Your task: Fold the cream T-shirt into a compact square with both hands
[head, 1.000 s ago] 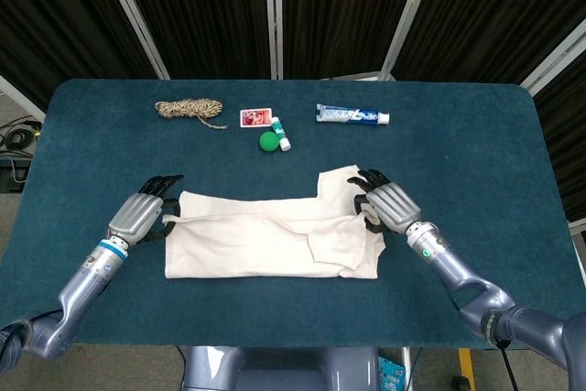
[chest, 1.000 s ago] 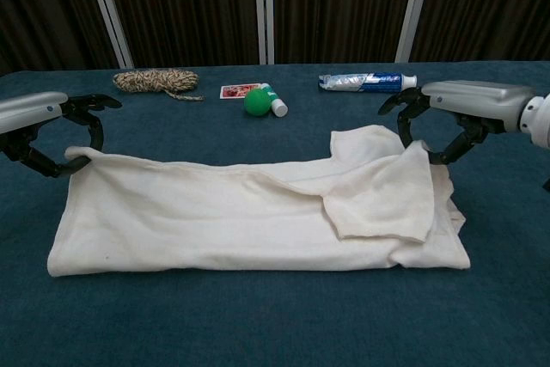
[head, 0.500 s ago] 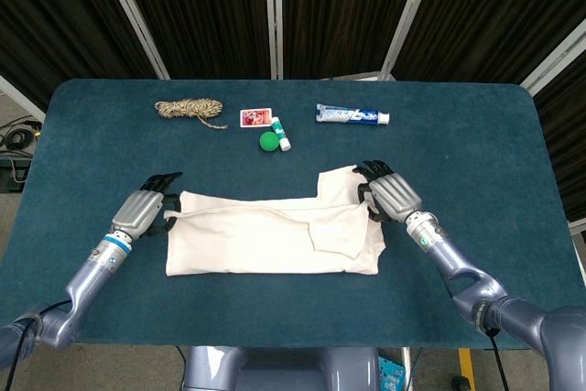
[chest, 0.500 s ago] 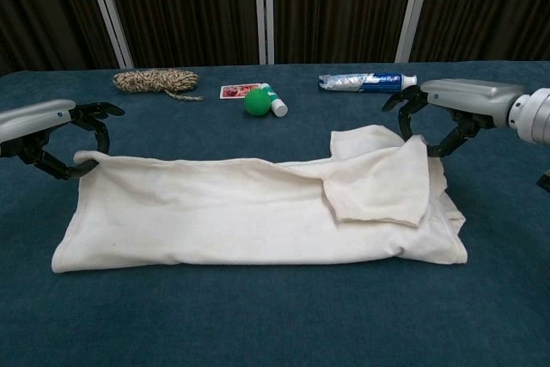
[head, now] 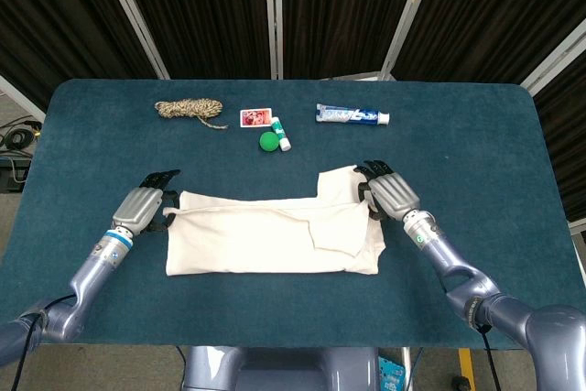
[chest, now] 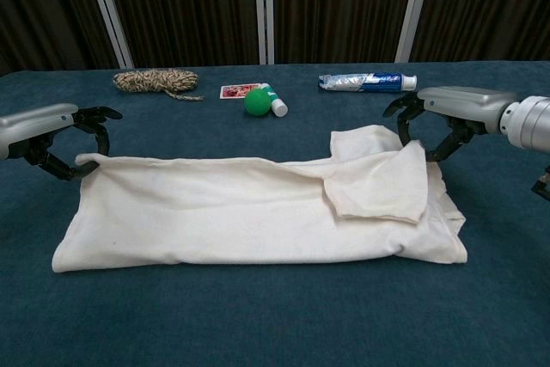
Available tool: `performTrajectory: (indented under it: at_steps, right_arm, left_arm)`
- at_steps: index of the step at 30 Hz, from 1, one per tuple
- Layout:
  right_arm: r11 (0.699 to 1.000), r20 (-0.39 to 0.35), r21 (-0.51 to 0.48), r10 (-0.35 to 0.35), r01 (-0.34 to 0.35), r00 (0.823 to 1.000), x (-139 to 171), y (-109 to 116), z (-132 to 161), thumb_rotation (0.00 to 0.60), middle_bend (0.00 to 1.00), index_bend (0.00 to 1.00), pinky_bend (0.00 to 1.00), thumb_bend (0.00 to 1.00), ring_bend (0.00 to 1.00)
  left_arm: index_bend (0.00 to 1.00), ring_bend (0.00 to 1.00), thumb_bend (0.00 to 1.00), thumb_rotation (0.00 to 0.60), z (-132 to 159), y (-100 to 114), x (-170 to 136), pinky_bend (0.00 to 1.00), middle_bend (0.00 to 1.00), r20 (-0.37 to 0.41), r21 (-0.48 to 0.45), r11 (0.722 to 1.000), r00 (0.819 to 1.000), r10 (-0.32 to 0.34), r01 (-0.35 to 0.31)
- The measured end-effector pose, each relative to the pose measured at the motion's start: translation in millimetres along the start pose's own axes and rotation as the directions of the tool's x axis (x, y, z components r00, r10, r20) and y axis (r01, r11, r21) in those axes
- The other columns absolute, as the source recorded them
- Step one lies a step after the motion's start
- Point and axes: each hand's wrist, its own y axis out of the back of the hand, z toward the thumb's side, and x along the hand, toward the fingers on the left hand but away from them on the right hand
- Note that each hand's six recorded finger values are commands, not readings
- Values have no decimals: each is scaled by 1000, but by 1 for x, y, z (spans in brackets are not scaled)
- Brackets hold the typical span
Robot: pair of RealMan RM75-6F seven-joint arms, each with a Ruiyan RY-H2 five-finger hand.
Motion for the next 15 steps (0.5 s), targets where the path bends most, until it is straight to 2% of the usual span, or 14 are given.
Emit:
performTrajectory:
  at_steps: [15]
  right_arm:
    - [1000,20,-15,-15,15,1000,-11,1,-1,600,136,706,0,478,0]
  left_arm:
    - [842,0,538,600,-1,-2,12,0,0,-10,-17,1000,1000,5,-5]
